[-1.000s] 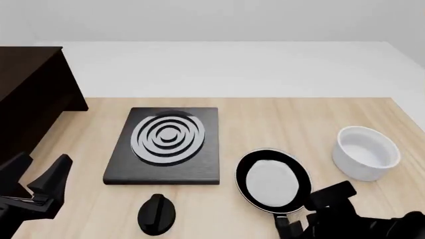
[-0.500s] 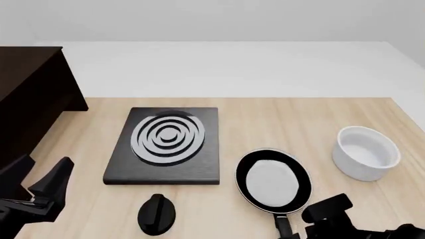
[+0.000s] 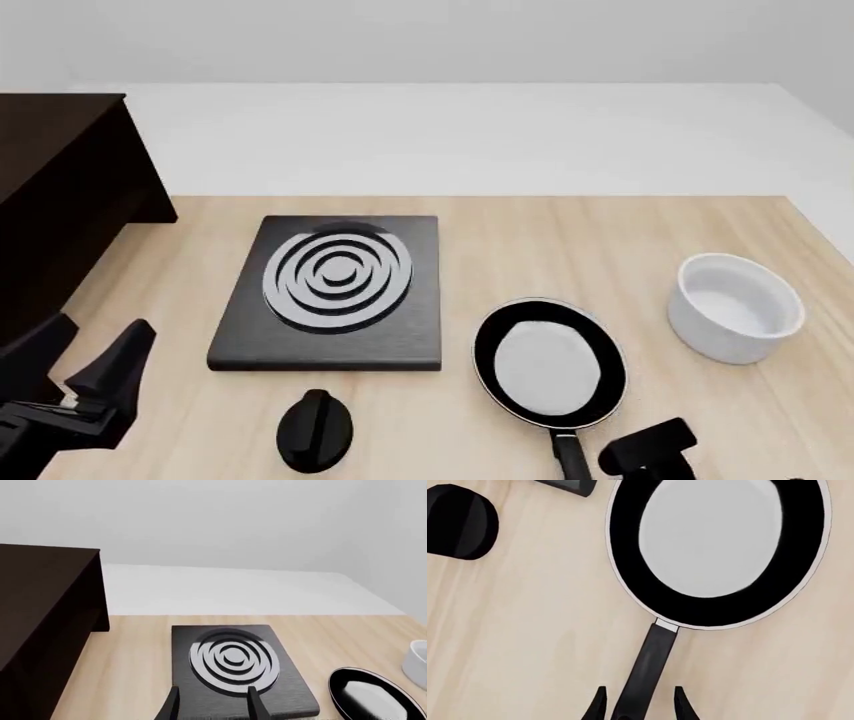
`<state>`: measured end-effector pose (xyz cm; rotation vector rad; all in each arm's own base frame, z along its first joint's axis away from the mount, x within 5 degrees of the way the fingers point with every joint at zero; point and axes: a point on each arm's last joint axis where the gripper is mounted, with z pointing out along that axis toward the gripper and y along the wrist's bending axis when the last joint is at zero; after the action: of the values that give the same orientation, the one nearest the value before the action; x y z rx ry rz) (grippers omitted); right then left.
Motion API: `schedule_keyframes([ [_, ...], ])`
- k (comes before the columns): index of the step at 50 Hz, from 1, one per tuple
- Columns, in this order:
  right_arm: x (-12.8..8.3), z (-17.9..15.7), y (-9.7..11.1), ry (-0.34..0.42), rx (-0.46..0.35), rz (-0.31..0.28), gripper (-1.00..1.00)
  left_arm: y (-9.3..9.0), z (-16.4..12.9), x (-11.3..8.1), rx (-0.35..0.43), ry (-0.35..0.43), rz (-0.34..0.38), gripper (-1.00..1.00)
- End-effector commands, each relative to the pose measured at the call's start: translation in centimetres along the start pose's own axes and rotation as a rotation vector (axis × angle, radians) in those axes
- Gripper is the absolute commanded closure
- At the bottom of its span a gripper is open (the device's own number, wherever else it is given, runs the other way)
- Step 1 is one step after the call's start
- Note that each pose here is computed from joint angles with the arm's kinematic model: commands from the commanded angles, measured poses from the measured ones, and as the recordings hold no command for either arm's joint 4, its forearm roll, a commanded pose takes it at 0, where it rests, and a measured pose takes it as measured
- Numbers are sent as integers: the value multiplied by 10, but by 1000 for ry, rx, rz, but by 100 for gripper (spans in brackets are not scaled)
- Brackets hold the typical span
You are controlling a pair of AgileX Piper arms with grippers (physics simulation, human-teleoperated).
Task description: Put the frying pan on the cabinet shelf.
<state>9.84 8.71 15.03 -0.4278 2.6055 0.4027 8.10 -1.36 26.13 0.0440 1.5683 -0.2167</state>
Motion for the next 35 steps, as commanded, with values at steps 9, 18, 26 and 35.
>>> schedule_keyframes([
  [9,8,7,0,5,-13,15,-100,0,1,3,7,6,7,-100],
  [18,-2,-6,-3,-57,-7,30,100,0,2,3,-2,12,13,-100],
  [26,-2,-10,-7,-69,8,20,100,0,2,3,1,13,13,-100],
  [35,-12,-27,-12,-116,36,16,100,0,2,5,4,15,14,-100],
])
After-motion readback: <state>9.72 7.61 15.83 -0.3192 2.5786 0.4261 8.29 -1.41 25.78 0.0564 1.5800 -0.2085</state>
